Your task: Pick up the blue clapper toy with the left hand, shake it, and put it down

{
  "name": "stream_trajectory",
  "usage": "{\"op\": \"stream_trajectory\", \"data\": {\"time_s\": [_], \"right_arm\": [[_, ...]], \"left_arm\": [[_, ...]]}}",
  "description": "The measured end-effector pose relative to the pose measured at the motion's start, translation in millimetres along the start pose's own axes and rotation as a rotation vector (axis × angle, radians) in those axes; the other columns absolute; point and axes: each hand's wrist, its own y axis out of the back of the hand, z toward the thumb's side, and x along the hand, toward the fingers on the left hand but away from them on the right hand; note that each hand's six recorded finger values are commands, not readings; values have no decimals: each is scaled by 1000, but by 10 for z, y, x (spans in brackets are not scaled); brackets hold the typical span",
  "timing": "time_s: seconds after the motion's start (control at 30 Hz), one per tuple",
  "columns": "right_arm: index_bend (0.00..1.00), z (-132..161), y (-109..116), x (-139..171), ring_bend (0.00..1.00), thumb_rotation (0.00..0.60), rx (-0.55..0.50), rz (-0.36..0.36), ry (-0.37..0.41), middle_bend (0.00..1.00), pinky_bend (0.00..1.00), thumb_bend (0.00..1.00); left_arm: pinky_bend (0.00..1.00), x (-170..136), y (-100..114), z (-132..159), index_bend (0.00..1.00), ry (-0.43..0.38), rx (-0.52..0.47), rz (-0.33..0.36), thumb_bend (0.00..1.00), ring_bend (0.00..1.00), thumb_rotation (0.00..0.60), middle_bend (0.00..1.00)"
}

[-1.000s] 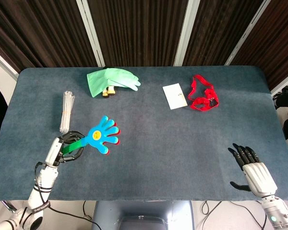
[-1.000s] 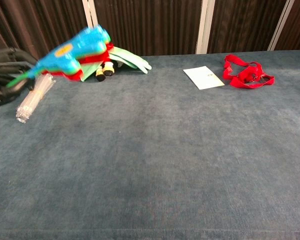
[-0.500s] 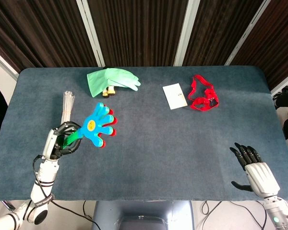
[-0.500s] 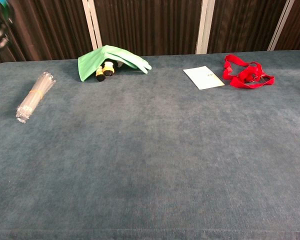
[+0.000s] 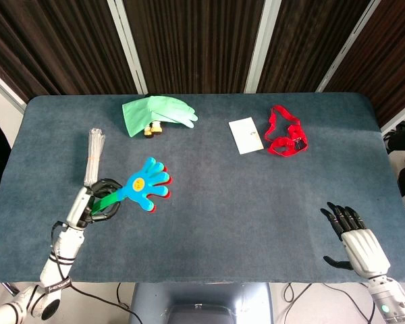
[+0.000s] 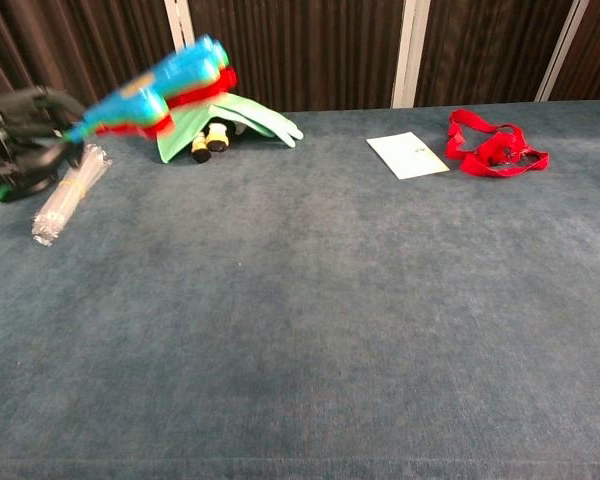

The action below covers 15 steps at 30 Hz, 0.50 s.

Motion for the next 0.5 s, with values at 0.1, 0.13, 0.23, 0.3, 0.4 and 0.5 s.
{"op": "stream_trajectory", "data": {"time_s": [0.1,0.13,0.23,0.3,0.4,0.5], "right_arm": [[0,-6,20,6,0,600,-2,-6,1,0,0,213],[0,-11,27,7,0,600,-3,-8,-1,0,0,213],[0,-19,25,2,0,600,-2,-7,-3,0,0,212],[0,-13,13,1,0,600,0,-3,-2,0,0,213],[0,9,-13,4,0,600,4,5,5,0,0,213],[0,22,-36,6,0,600,5,12,9,0,0,213]], "left_arm": [[1000,-3,-225,-253,1000,39,72,-57,835,979,600,979],[1000,20,-301,-286,1000,37,78,-66,835,979,600,979],[1000,85,-357,-271,1000,22,97,-77,827,977,600,980],[1000,96,-360,-277,1000,28,111,-85,821,975,600,979],[1000,87,-410,-360,1000,54,140,-99,811,969,600,976],[1000,78,-454,-487,998,81,190,-106,742,930,600,955]]}}
